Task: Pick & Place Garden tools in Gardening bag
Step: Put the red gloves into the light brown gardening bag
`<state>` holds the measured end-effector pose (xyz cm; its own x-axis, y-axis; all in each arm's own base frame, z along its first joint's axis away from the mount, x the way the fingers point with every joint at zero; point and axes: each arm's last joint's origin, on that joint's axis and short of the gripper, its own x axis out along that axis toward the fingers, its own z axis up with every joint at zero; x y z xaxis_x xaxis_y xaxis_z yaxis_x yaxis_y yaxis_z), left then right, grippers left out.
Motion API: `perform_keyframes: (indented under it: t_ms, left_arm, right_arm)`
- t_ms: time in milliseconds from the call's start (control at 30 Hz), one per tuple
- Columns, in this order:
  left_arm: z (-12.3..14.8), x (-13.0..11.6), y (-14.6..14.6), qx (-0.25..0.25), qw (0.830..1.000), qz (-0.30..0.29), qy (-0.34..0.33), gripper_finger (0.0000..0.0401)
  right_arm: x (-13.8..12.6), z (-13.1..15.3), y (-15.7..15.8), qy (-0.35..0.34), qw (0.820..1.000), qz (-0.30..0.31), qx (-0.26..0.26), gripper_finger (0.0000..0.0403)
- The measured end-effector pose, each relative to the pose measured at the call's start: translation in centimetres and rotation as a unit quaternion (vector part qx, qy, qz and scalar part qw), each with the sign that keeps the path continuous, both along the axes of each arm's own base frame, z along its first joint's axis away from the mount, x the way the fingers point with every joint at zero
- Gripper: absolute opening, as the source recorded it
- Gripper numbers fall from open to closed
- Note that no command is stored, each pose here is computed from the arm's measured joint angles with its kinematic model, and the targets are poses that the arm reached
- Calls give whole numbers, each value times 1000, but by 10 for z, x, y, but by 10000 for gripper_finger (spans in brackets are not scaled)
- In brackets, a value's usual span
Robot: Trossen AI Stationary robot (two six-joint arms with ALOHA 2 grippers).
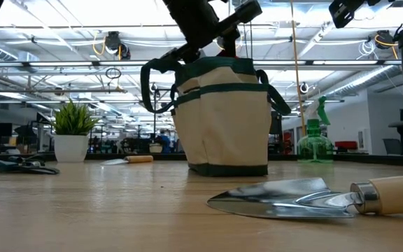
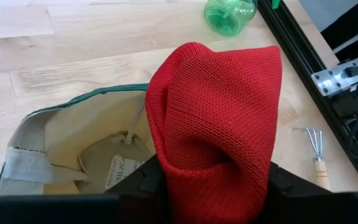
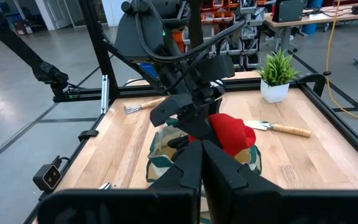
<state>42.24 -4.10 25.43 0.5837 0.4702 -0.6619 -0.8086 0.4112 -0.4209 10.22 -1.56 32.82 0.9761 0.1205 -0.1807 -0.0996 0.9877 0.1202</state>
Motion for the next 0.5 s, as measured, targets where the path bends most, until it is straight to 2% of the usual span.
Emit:
perform_keyframes:
  t_ms: [500]
  left_arm:
    - [11, -4, -4, 6, 1000, -22, -7, 149]
  right_arm:
    - [0, 0, 0, 1, 1000, -1, 7, 2]
